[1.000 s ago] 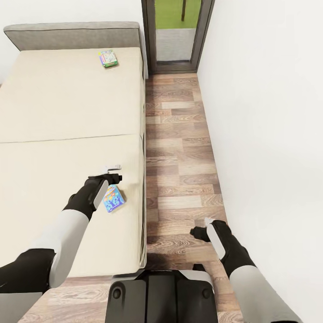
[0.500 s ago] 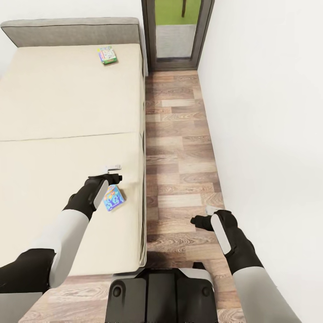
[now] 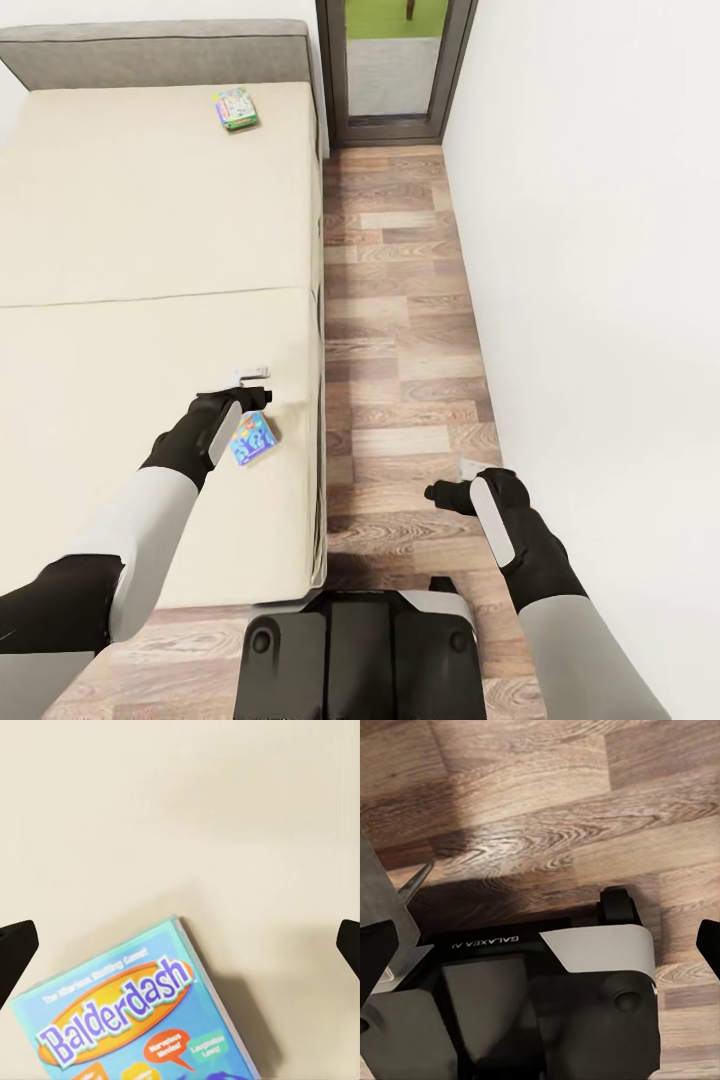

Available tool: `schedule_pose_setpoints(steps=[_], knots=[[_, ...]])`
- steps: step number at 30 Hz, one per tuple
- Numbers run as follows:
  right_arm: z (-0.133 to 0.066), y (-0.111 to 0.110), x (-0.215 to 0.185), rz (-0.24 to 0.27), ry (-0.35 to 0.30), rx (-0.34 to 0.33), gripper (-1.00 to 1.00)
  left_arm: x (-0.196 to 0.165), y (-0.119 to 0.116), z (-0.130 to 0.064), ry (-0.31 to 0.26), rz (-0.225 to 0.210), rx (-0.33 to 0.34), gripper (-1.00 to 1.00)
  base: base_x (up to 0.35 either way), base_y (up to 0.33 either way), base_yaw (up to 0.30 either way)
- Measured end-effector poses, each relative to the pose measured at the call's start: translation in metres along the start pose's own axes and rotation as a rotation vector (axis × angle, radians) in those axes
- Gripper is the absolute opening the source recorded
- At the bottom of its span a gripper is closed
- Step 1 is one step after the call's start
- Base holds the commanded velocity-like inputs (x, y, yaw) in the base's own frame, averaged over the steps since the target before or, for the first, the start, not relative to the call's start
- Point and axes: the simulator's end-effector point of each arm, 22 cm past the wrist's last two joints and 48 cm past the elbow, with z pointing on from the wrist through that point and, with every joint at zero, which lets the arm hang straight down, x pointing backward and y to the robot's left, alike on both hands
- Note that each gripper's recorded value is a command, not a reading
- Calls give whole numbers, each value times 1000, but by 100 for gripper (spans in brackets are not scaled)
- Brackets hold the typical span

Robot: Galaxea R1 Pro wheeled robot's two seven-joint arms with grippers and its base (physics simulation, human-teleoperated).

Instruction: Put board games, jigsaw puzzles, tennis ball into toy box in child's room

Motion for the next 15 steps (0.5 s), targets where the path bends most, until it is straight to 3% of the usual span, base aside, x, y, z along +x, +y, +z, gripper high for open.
schedule_pose_setpoints(steps=[15], knots=[[11, -3, 10, 2, 27, 5, 100, 13, 3, 11, 15, 1, -6, 100, 0, 0, 0]])
